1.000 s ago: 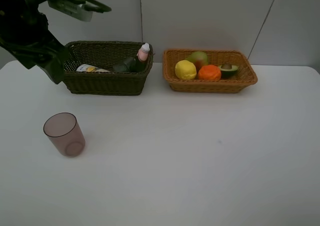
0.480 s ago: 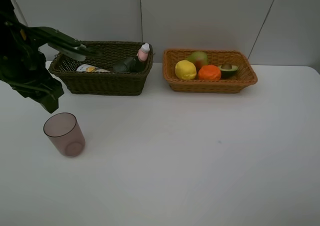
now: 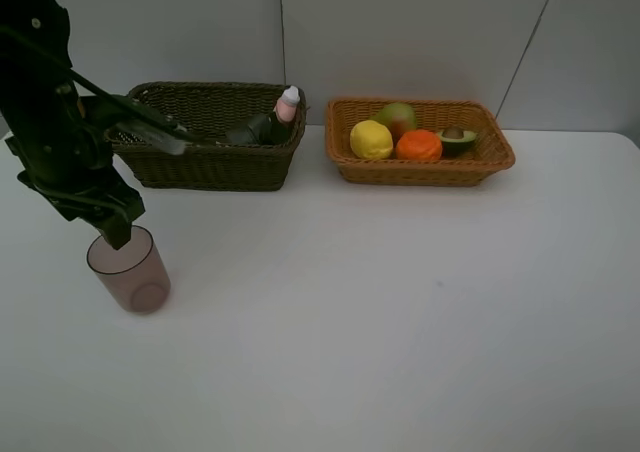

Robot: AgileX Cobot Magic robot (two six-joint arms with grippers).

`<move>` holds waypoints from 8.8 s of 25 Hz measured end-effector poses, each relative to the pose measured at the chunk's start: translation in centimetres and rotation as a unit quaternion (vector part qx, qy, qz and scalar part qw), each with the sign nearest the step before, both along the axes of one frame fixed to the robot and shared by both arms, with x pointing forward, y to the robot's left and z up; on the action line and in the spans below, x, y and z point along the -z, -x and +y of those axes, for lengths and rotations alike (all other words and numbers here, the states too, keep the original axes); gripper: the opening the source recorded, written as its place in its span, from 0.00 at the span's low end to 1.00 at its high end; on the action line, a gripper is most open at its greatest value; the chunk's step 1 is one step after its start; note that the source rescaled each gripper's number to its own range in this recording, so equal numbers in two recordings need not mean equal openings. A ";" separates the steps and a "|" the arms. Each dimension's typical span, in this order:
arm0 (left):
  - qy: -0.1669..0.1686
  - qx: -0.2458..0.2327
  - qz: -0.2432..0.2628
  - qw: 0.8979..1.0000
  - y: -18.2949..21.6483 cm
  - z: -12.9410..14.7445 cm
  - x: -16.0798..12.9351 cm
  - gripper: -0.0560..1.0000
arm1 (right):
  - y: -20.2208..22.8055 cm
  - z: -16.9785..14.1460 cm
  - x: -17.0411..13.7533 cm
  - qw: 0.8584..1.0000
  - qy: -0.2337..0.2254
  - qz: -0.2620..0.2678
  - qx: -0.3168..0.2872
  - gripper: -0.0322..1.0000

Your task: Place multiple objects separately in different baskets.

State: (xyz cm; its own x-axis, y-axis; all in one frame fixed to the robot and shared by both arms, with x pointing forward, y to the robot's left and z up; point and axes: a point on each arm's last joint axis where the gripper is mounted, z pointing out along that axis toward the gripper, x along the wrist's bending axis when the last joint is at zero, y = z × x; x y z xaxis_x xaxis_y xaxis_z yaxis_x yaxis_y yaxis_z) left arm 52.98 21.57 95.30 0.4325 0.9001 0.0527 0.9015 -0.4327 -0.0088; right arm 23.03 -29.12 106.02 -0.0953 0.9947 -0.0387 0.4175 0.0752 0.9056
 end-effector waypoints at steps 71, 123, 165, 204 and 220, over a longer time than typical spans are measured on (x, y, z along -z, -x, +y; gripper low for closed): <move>0.020 -0.020 0.025 0.999 -1.8 -1.1 -2.4 0.05 | 0.0 0.0 0.0 1.000 0.000 0.000 0.000 1.00; 0.013 0.046 -0.295 0.954 -15.6 -0.9 -1.3 0.05 | 0.0 0.0 0.0 1.000 0.000 0.000 0.000 1.00; 0.021 0.018 -0.292 0.956 -16.0 0.1 -0.5 0.90 | 0.0 0.0 0.0 1.000 0.000 0.000 0.000 1.00; 0.102 -0.074 -0.240 0.963 15.2 5.5 -9.9 0.90 | 0.0 0.0 0.0 1.000 0.000 0.000 0.000 1.00; 0.168 -0.076 -0.327 0.927 24.0 6.8 -7.9 0.90 | 0.0 0.0 0.0 1.000 0.000 0.000 0.000 1.00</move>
